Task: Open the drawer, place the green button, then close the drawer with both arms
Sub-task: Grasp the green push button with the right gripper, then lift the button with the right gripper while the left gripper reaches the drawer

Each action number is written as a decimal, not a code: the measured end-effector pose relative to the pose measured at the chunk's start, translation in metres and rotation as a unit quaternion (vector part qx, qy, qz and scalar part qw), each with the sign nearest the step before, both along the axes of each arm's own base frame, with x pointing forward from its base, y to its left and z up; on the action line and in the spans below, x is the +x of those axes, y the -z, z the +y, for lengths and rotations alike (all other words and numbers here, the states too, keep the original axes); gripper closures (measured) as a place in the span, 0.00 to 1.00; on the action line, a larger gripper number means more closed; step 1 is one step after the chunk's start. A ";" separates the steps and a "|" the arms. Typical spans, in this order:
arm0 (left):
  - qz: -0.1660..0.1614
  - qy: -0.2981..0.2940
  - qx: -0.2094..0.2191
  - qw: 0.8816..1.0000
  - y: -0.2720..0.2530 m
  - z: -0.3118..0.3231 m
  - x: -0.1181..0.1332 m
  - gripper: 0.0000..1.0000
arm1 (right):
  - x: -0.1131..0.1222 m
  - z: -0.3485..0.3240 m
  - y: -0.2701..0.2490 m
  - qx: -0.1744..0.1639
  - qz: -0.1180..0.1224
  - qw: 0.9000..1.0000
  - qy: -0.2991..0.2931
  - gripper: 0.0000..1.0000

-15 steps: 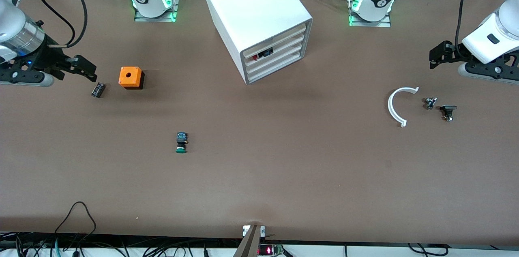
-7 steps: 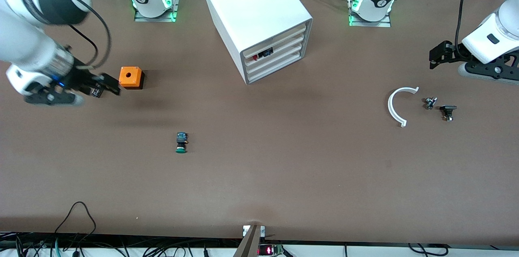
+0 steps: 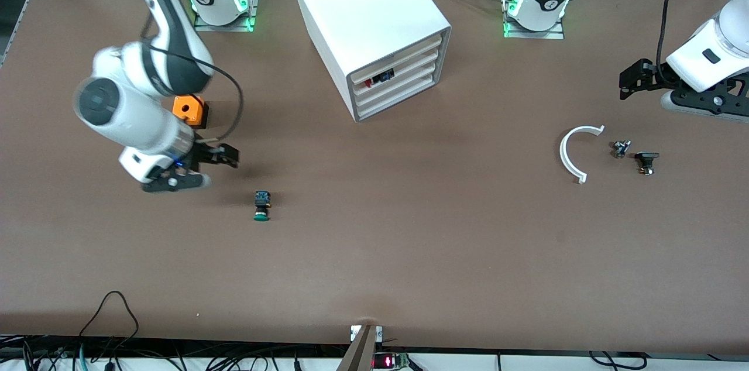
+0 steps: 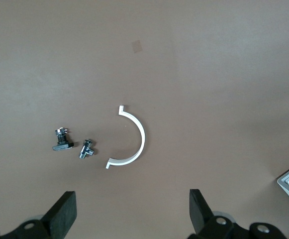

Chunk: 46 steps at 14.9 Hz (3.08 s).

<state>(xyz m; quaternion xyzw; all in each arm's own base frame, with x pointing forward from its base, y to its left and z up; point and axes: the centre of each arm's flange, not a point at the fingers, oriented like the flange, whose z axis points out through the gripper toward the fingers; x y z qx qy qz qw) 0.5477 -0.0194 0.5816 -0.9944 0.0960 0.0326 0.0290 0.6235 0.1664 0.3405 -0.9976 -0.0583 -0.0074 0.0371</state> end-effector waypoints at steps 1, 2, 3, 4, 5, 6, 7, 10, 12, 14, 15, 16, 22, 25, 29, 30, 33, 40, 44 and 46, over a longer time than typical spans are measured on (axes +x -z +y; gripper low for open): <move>0.001 0.000 -0.001 1.000 0.001 0.000 0.000 0.00 | 0.003 0.008 0.014 0.002 -0.008 1.000 -0.004 0.00; 0.003 0.000 -0.003 1.000 0.002 -0.001 0.000 0.00 | 0.005 0.014 0.028 0.004 -0.015 1.000 -0.007 0.00; 0.006 -0.001 -0.004 1.000 0.003 -0.001 0.000 0.00 | 0.008 0.019 0.044 0.006 -0.024 1.000 -0.009 0.00; 0.007 -0.001 -0.005 1.000 0.003 -0.001 0.000 0.00 | 0.010 0.024 0.061 0.008 -0.032 0.999 -0.011 0.00; 0.009 -0.001 -0.006 1.000 0.003 -0.002 0.000 0.00 | 0.011 0.029 0.079 0.009 -0.037 0.999 -0.013 0.00; 0.013 -0.001 -0.010 1.000 0.004 -0.003 -0.001 0.00 | 0.011 0.032 0.097 0.009 -0.041 0.999 -0.015 0.00; 0.018 -0.002 -0.018 1.000 0.005 -0.004 -0.002 0.00 | 0.011 0.033 0.114 0.009 -0.043 0.999 -0.017 0.00; 0.034 -0.004 -0.048 0.998 0.008 -0.011 -0.006 0.00 | 0.012 0.030 0.153 0.008 -0.049 0.998 -0.024 0.00; 0.041 -0.006 -0.074 0.996 0.010 -0.016 -0.006 0.00 | 0.012 0.029 0.164 0.008 -0.051 0.998 -0.022 0.01; 0.057 -0.009 -0.107 0.993 0.017 -0.023 -0.005 0.00 | 0.014 0.030 0.162 0.009 -0.054 0.998 -0.023 0.14; 0.070 -0.010 -0.124 0.990 0.021 -0.027 -0.006 0.00 | 0.015 0.030 0.161 0.010 -0.056 0.998 -0.023 0.25; 0.089 -0.008 -0.141 0.986 0.028 -0.032 -0.007 0.00 | 0.016 0.031 0.160 0.010 -0.057 0.998 -0.023 0.35; 0.192 0.051 -0.304 0.932 0.107 -0.069 0.005 0.00 | 0.024 0.034 0.148 0.010 -0.043 0.999 -0.015 0.59; 0.191 0.071 -0.393 0.897 0.169 -0.079 0.018 0.01 | 0.040 0.043 0.112 0.009 0.015 0.999 0.032 0.59; 0.148 0.092 -0.491 0.854 0.252 -0.095 0.016 0.01 | 0.052 0.054 0.032 0.064 0.037 0.993 0.089 0.59; 0.141 0.100 -0.514 0.840 0.273 -0.103 0.013 0.01 | 0.051 0.054 0.009 0.071 0.035 0.992 0.101 0.59; 0.138 0.095 -0.573 0.802 0.325 -0.122 0.002 0.02 | 0.044 0.052 -0.058 0.085 0.013 0.988 0.129 0.59; 0.159 0.070 -0.624 0.762 0.402 -0.212 -0.076 0.20 | 0.029 0.053 -0.129 0.094 0.000 0.987 0.127 0.59; 0.165 0.083 -0.626 0.757 0.422 -0.218 -0.093 0.30 | 0.022 0.070 -0.162 0.072 -0.008 0.990 0.122 0.59; 0.158 0.091 -0.620 0.763 0.437 -0.221 -0.105 0.33 | 0.018 0.087 -0.176 0.071 -0.017 0.988 0.136 0.59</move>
